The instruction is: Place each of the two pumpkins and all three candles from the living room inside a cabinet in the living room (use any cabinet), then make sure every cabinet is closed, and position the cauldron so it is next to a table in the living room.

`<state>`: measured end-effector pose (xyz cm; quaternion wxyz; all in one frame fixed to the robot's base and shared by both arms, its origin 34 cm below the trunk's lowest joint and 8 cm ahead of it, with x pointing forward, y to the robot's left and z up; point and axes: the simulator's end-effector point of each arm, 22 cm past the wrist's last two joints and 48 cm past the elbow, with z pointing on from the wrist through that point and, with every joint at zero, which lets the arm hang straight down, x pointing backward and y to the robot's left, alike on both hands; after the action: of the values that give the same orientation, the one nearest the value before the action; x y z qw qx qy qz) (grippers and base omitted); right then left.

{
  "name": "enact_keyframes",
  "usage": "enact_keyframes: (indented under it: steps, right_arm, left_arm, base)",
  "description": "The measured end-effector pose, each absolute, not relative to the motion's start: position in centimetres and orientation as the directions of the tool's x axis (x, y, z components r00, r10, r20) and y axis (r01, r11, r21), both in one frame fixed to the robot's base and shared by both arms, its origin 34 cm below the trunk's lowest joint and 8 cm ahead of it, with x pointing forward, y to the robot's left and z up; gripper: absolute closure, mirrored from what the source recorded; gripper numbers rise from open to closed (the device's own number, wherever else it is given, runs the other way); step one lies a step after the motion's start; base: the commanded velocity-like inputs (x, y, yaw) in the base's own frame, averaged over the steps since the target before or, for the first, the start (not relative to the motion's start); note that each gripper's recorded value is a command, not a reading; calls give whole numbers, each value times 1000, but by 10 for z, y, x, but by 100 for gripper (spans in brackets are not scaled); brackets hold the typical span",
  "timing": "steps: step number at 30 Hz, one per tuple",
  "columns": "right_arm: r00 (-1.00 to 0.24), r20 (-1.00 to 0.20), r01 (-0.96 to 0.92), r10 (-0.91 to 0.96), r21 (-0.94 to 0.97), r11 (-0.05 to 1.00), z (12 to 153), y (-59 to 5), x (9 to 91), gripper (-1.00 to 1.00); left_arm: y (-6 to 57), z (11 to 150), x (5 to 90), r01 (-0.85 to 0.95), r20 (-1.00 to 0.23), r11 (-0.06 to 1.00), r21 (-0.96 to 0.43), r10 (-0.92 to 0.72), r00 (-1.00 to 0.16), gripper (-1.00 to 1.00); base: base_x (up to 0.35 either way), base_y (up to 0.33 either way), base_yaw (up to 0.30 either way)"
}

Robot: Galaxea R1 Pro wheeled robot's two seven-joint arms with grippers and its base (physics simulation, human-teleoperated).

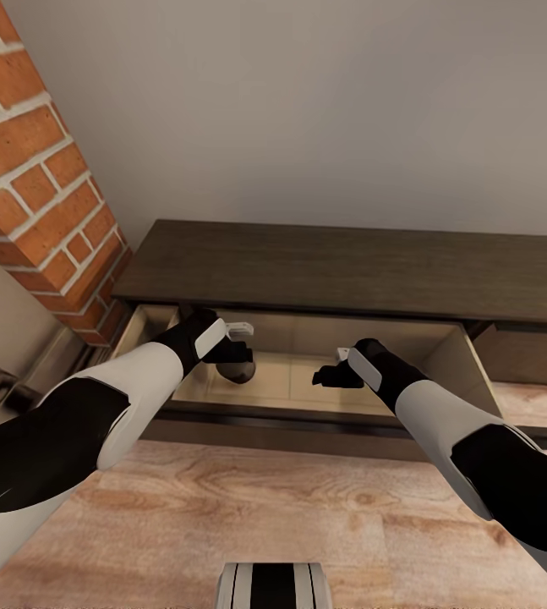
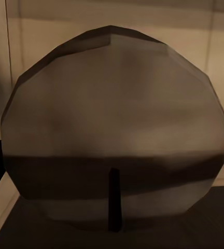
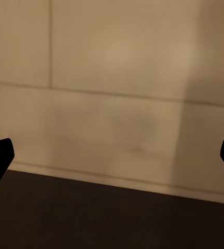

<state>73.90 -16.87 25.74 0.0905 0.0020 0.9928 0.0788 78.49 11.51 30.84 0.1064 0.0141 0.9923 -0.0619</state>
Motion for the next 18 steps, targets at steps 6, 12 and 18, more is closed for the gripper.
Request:
enact_keyframes:
  steps: [6,12,18]
  right_arm:
    - [-985,-173,-10,17,158,987,254,-167,737,-100]
    - [-985,-173,-11,17,159,987,253,-166,737,-100]
    - [-985,-172,-12,16,161,987,253,-165,737,-100]
  left_arm:
    - [115,302,781,41,-203,992,-119,16,-979,100]
    - [115,301,780,40,-200,992,-120,15,-980,100]
    - [115,296,775,40,-193,992,-119,17,-981,100]
  base:
    - [67,-31,0]
    - [121,-69,0]
    - [9,-6,0]
